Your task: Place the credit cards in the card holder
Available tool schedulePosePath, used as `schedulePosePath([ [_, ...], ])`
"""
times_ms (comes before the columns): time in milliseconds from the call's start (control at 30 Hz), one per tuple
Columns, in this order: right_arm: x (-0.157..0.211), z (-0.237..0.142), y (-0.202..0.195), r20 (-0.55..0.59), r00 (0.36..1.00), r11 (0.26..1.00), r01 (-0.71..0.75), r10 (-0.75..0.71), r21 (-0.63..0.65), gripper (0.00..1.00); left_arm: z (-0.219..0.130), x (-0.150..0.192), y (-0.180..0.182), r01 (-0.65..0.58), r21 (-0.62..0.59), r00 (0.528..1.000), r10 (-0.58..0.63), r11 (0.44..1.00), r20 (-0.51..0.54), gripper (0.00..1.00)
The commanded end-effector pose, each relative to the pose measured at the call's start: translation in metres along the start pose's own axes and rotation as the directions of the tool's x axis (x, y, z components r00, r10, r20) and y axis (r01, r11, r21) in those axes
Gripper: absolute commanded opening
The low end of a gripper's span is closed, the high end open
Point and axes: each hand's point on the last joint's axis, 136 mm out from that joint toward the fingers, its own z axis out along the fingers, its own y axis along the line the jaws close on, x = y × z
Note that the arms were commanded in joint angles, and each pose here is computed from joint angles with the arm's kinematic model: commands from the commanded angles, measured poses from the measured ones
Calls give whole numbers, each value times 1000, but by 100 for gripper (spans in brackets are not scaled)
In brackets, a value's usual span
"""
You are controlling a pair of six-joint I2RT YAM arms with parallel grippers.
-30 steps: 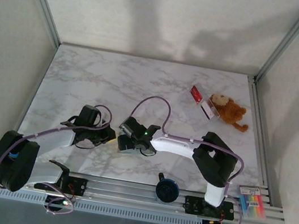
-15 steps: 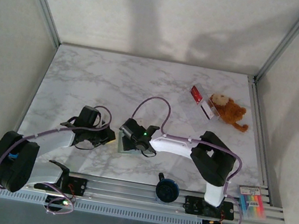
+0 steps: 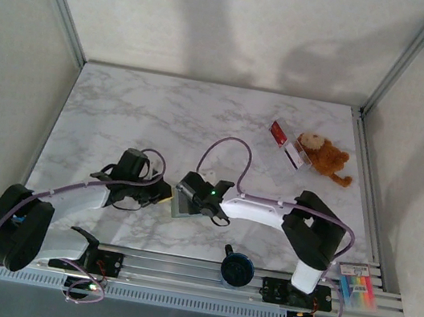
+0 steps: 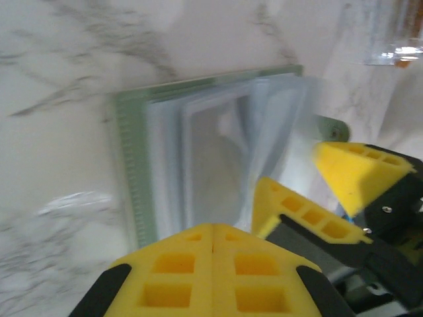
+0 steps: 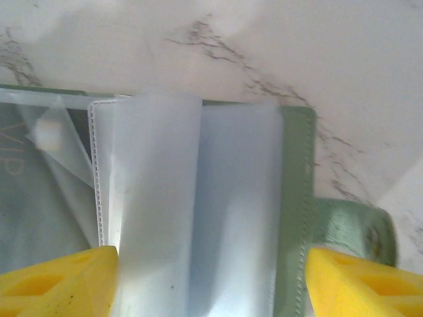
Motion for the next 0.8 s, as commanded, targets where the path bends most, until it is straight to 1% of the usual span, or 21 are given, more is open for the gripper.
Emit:
schedulePosePath([
  [0,-4,-10,-18,39,998,998,-50,49,39,74,2,-9,-34,-39,78,999,38,996,22,2],
  [200,-4,-17,-46,60,993,991,-102,97,89,75,13,-13,-34,-39,49,999,38,998,23,1],
  [300,2,-15,-64,44,992,985,-124,119,122,76,16,-15,-25,-43,0,999,43,999,34,1],
  [400,3,-20,-73,32,991,985,-130,127,111,78,12,-23,-14,-56,-71,995,62,996,82,2],
  [567,-13,-38,-73,30,992,992,-124,124,12,79,2,-39,2,-52,-146,982,77,988,172,7],
  [633,-20,-43,-64,16,994,992,-107,108,-74,78,0,-39,4,-48,-143,980,74,989,184,9],
  [700,-25,-48,-44,-1,998,979,-60,61,-193,77,-1,-37,2,-58,-126,979,81,990,185,12],
  [767,-24,-47,-31,-16,999,966,-40,37,-254,73,1,-34,3,-65,-116,982,84,991,170,13],
])
